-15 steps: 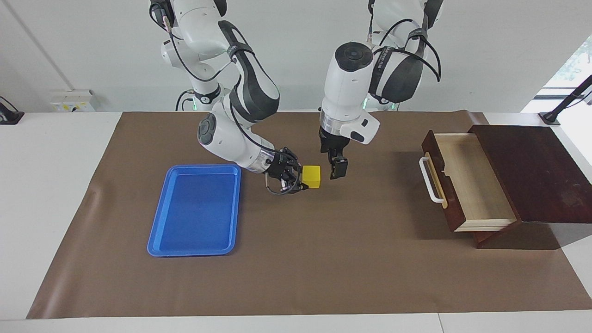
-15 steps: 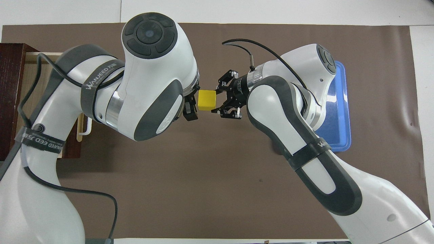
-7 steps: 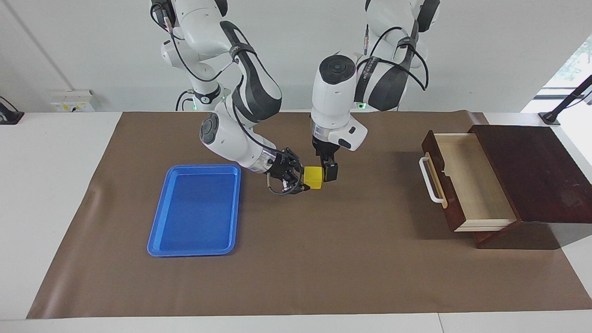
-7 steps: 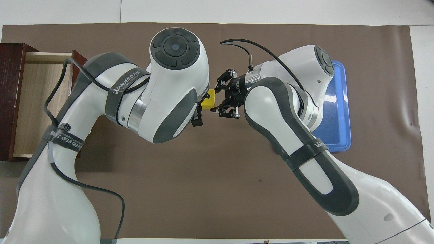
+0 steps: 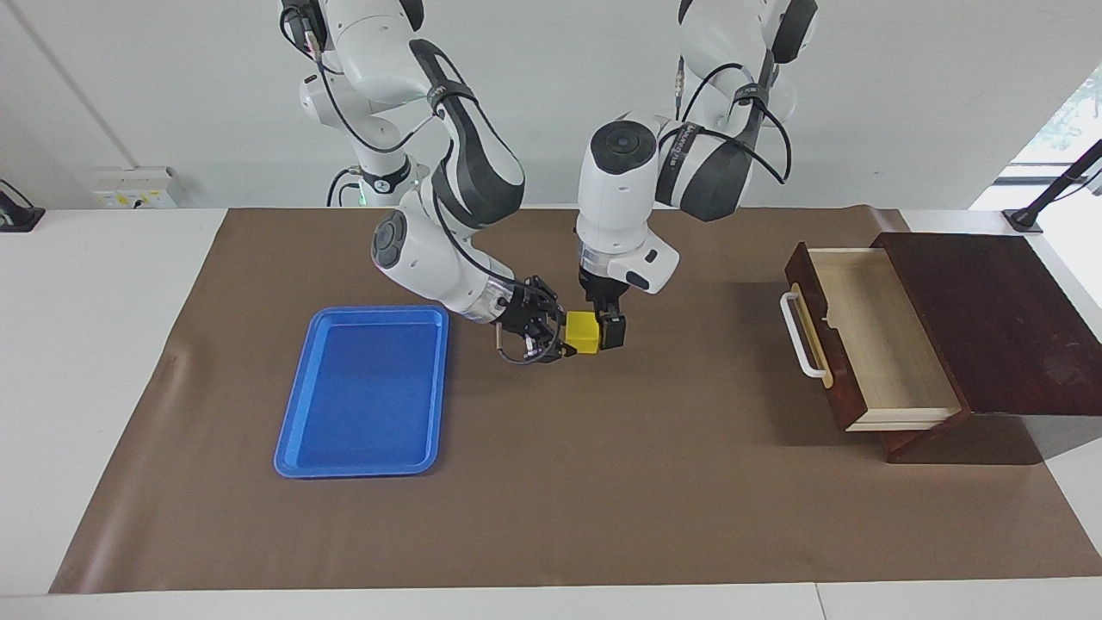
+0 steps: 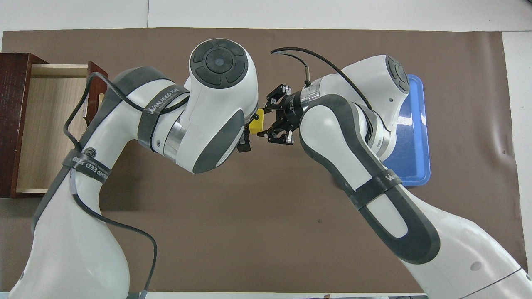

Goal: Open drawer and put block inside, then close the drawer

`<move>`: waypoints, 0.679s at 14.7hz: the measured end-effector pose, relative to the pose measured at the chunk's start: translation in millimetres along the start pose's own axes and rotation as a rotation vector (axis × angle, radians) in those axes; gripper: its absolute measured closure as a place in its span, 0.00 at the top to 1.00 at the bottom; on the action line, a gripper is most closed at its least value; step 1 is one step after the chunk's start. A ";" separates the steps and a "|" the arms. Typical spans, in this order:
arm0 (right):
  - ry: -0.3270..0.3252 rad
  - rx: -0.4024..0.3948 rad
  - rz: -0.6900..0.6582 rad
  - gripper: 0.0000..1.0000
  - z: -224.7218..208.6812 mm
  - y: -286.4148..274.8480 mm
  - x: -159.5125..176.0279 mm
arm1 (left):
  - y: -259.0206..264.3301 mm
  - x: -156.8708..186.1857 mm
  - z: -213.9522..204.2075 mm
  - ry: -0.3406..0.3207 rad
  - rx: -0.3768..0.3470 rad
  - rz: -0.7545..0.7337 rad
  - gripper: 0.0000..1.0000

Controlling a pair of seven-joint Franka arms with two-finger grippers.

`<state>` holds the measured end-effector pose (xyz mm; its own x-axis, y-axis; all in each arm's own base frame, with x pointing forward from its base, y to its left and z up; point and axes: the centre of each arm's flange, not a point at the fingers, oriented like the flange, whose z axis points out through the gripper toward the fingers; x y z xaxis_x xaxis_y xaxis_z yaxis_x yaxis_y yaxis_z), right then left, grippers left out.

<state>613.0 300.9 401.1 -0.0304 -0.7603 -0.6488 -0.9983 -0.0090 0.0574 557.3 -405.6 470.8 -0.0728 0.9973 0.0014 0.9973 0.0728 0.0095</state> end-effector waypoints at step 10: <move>-0.008 0.020 0.013 0.55 6.4 1.9 -8.3 | -7.4 -19.3 22.1 0.048 -0.009 0.103 1.00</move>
<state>611.0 311.3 401.8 -0.0440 -0.7552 -0.6541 -0.9986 0.0143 0.0506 551.5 -425.3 448.6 0.0291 0.9983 0.0505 0.9994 -0.0299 0.0155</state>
